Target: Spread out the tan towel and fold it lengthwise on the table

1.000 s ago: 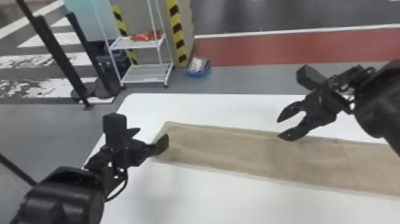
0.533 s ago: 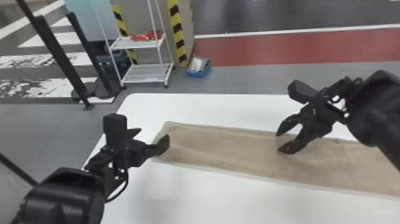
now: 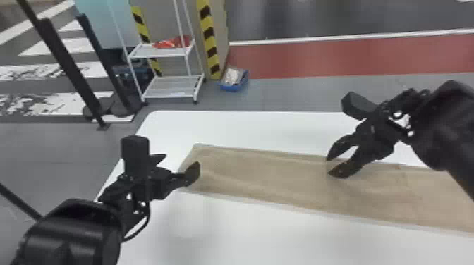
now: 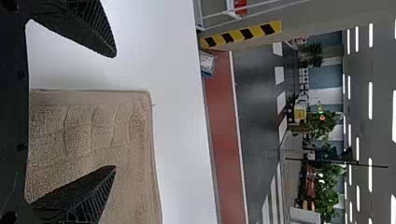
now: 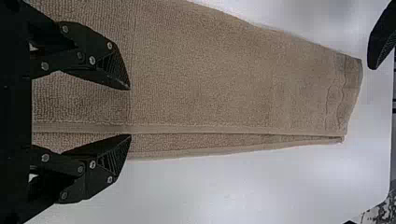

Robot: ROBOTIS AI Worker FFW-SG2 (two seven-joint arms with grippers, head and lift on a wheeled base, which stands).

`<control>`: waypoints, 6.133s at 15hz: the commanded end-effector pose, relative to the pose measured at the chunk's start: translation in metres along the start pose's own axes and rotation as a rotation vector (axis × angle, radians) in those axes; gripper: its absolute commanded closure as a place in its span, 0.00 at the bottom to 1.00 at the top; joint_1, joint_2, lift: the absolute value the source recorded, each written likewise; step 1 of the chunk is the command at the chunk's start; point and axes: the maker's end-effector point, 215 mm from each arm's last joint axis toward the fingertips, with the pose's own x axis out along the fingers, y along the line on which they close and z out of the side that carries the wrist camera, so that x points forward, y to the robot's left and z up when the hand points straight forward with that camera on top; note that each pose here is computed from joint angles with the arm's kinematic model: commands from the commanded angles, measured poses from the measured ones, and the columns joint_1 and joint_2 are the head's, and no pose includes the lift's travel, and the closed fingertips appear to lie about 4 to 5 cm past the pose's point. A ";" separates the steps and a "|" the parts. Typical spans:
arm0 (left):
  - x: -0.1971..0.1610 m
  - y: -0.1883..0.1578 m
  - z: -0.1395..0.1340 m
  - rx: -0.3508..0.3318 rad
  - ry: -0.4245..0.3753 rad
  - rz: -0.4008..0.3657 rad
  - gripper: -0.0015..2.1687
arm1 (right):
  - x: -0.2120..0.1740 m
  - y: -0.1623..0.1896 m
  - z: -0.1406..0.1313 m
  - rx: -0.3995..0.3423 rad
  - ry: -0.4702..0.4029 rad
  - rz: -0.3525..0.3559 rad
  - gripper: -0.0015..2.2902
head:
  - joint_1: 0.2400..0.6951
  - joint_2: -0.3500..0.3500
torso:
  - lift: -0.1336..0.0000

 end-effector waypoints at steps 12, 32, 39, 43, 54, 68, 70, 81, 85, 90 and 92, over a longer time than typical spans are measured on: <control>-0.004 -0.004 -0.005 0.002 0.007 -0.005 0.01 | -0.001 -0.006 -0.007 -0.017 0.025 -0.020 0.27 | 1.00 0.74 | 0.07; -0.005 -0.006 0.002 0.007 -0.004 -0.010 0.01 | -0.003 -0.006 -0.016 0.014 0.055 -0.007 0.53 | 1.00 0.73 | 0.07; -0.002 -0.004 0.013 0.008 -0.017 -0.007 0.01 | -0.006 -0.018 -0.011 0.014 0.040 -0.067 0.52 | 1.00 0.72 | 0.07; 0.001 -0.002 0.017 0.008 -0.022 -0.006 0.01 | -0.013 -0.027 0.001 0.017 0.005 -0.120 0.39 | 1.00 0.73 | 0.07; 0.001 -0.015 0.007 0.005 -0.007 -0.035 0.01 | -0.016 -0.039 -0.021 0.053 0.030 -0.182 0.39 | 1.00 0.70 | 0.07; -0.005 -0.019 -0.002 0.010 0.012 -0.042 0.01 | -0.011 -0.030 -0.024 0.070 0.049 -0.137 0.49 | 1.00 0.69 | 0.07; -0.005 -0.018 -0.003 0.009 0.013 -0.041 0.01 | -0.012 -0.030 -0.025 0.079 0.047 -0.139 0.50 | 1.00 0.69 | 0.07; -0.004 -0.019 0.000 0.009 0.008 -0.044 0.01 | -0.014 -0.030 -0.029 0.102 0.043 -0.136 0.46 | 1.00 0.68 | 0.07; -0.004 -0.019 0.002 0.009 0.004 -0.044 0.01 | -0.015 -0.027 -0.029 0.108 0.042 -0.121 0.46 | 1.00 0.68 | 0.07; -0.004 -0.020 0.002 0.005 0.004 -0.047 0.01 | -0.013 -0.028 -0.029 0.116 0.034 -0.136 0.36 | 1.00 0.68 | 0.07; -0.004 -0.022 0.000 0.004 0.007 -0.050 0.01 | -0.012 -0.031 -0.020 0.120 -0.002 -0.146 0.25 | 1.00 0.68 | 0.07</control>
